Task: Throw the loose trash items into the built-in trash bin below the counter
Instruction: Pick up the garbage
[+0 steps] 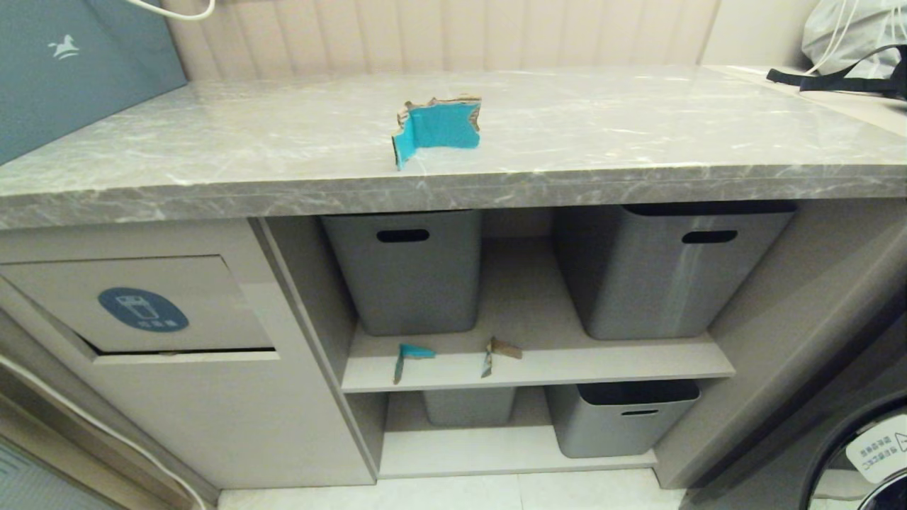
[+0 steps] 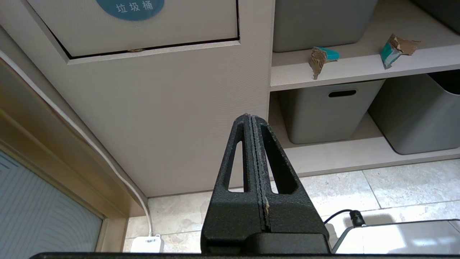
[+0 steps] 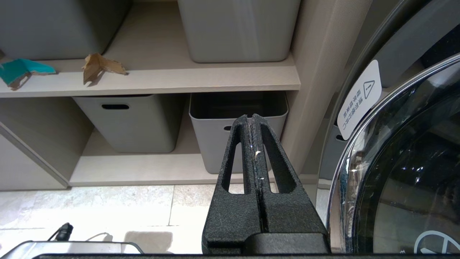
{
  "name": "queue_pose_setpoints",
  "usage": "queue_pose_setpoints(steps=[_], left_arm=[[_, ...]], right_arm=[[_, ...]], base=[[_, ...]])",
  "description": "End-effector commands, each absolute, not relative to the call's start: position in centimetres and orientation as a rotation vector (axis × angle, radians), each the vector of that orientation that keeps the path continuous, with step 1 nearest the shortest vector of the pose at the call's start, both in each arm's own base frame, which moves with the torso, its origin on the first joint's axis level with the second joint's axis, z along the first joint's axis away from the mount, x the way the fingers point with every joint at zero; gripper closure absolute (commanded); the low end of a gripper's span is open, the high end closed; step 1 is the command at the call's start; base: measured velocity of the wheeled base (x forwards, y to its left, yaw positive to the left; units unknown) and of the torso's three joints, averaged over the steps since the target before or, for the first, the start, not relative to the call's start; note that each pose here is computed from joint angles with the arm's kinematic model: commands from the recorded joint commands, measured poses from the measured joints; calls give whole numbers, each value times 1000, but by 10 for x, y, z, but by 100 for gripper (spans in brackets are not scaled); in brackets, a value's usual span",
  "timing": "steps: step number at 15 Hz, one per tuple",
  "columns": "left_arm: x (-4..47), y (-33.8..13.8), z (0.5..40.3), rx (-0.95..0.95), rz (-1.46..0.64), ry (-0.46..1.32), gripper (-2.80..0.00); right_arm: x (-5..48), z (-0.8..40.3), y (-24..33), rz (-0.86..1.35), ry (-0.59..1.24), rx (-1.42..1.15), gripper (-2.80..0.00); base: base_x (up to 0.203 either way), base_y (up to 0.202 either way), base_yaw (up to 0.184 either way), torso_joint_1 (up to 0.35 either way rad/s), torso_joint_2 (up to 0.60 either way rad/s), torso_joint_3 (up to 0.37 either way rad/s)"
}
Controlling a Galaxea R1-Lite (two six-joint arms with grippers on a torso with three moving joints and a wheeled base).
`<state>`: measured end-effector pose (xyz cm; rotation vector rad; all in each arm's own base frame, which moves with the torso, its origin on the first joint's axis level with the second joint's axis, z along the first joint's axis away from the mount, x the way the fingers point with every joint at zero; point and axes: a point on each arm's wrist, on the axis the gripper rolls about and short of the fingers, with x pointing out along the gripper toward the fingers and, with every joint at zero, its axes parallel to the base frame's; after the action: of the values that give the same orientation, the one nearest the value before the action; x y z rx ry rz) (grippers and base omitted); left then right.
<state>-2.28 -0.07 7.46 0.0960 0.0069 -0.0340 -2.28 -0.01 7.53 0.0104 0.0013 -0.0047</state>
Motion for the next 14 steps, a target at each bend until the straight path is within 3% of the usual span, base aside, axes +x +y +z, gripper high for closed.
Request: queue_pose_setpoints(steps=[1,10,14], left_arm=[[-23,-1,75,95,-34,6,0],[-23,-1,75,118,-47,6,0],[-23,-1,75,228,-66,0,0]], right_arm=[[-23,75,0,-5,2,11,0],[-23,75,0,-5,2,11,0],[-23,75,0,-5,2,11,0]], base=[[0,0,0,0,0,0],[0,0,0,0,0,0],[0,0,0,0,0,0]])
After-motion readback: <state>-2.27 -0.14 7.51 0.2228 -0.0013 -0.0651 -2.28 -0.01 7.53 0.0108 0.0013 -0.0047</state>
